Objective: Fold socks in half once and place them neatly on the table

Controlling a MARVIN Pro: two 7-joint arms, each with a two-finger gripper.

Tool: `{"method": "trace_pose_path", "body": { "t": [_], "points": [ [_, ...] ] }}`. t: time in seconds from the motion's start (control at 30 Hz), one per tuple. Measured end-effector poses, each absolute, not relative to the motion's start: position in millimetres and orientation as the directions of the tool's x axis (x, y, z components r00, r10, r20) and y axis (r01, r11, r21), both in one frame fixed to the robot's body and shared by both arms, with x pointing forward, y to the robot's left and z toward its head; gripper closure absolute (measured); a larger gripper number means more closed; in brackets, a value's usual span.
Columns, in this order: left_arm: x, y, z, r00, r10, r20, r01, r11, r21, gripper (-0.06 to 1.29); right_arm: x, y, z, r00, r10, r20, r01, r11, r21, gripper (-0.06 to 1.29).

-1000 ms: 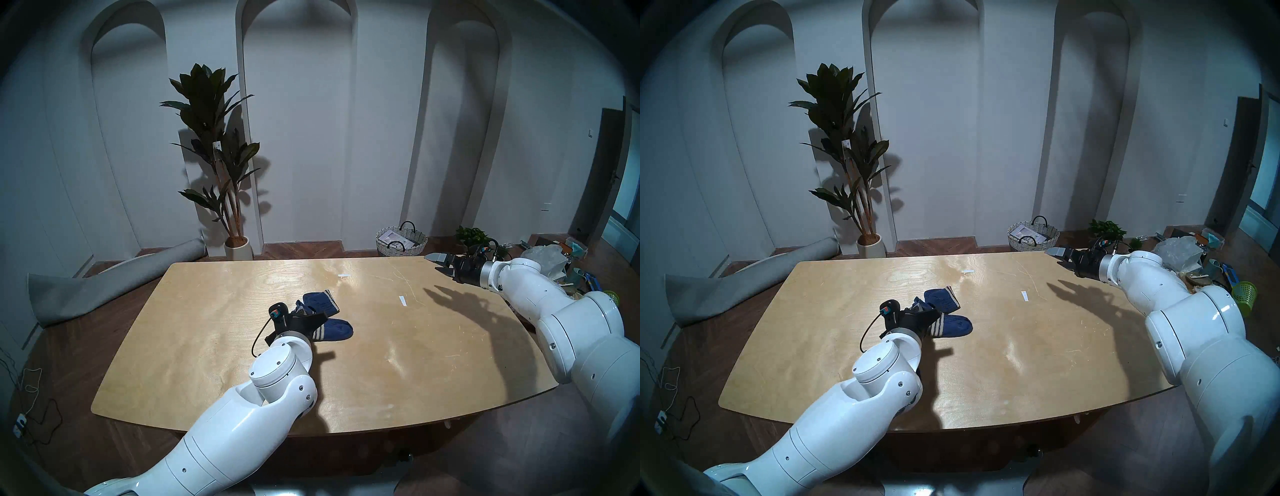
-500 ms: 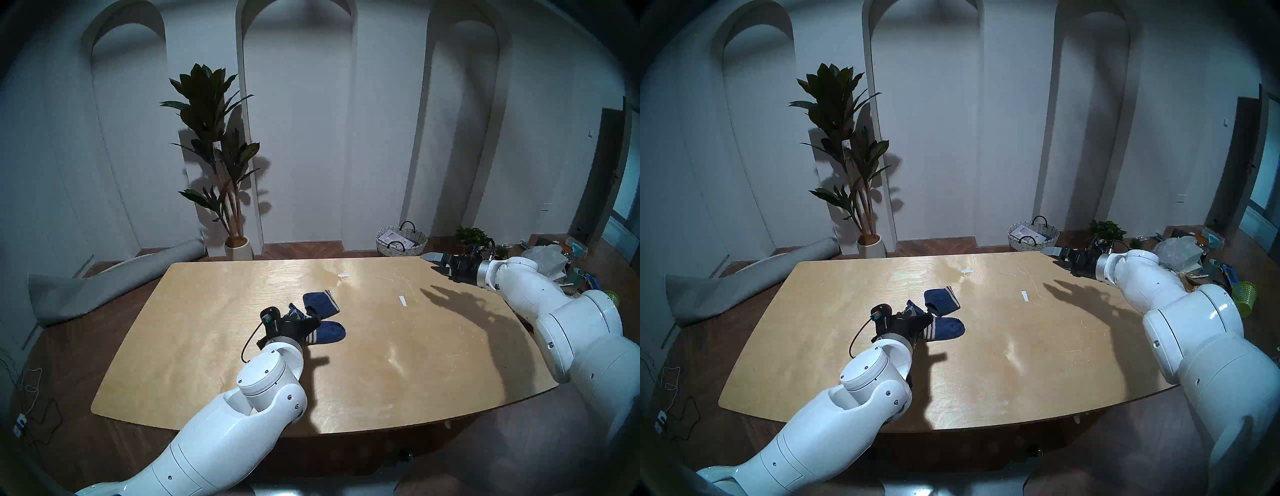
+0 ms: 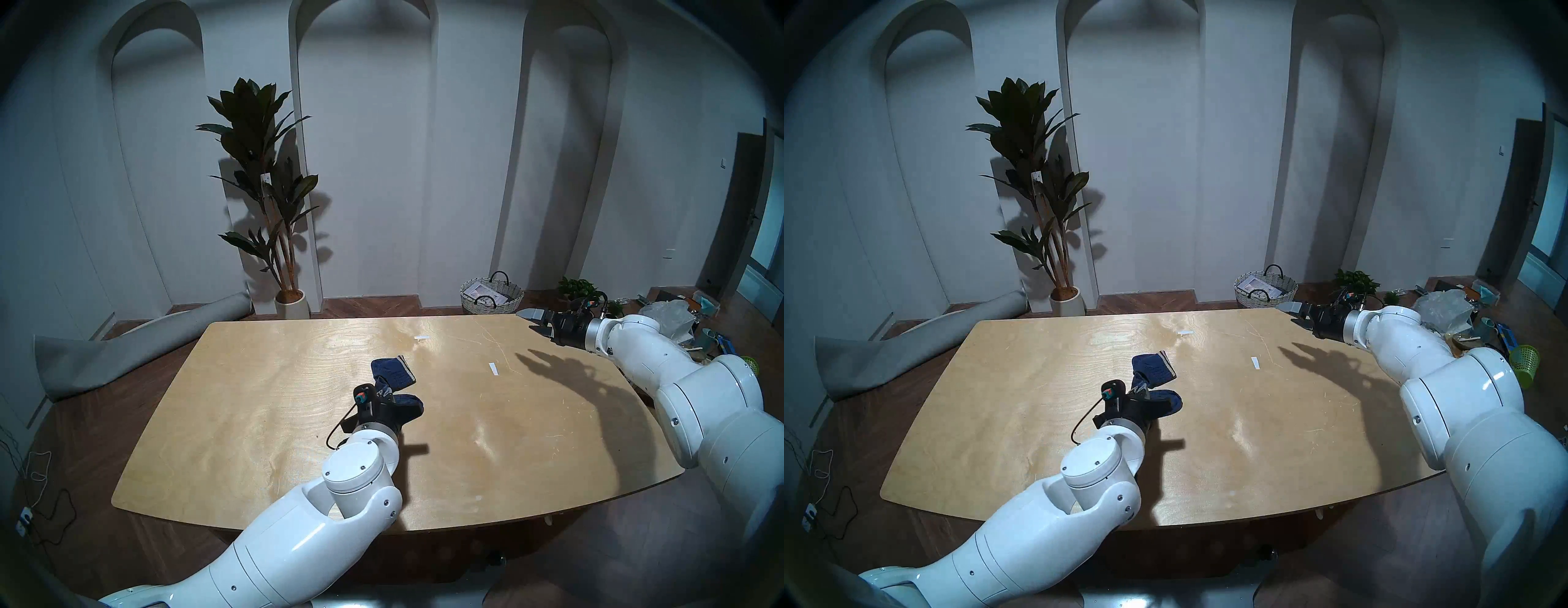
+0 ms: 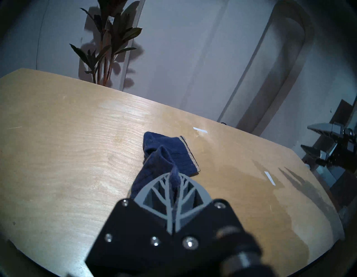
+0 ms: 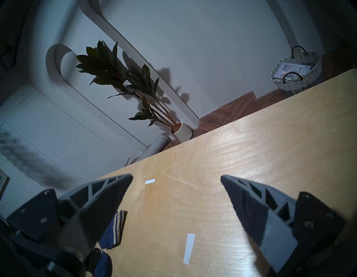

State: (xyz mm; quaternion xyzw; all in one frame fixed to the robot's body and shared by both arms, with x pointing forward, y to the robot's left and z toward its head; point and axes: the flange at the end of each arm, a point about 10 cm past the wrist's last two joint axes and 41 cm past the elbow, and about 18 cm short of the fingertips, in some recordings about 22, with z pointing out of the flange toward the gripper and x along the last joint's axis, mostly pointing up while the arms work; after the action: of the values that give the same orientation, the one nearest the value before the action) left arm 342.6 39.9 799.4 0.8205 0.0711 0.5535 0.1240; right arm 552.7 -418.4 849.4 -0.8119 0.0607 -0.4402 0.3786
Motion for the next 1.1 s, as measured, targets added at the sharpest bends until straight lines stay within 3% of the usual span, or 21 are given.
{"method": "trace_pose_path", "body": {
  "t": [0.53, 1.1],
  "points": [
    [347.8, 9.4, 819.8, 0.314, 0.191, 0.93, -0.093, -0.969, 0.231, 1.26, 555.3, -419.0, 856.6, 0.613, -0.442, 0.654, 0.226, -0.695, -0.682, 0.0],
    [349.3, 47.8, 839.3, 0.279, 0.165, 0.946, -0.018, -0.984, 0.177, 1.26, 556.1, -417.3, 859.1, 0.624, -0.445, 0.642, 0.224, -0.685, -0.693, 0.0]
  ]
}}
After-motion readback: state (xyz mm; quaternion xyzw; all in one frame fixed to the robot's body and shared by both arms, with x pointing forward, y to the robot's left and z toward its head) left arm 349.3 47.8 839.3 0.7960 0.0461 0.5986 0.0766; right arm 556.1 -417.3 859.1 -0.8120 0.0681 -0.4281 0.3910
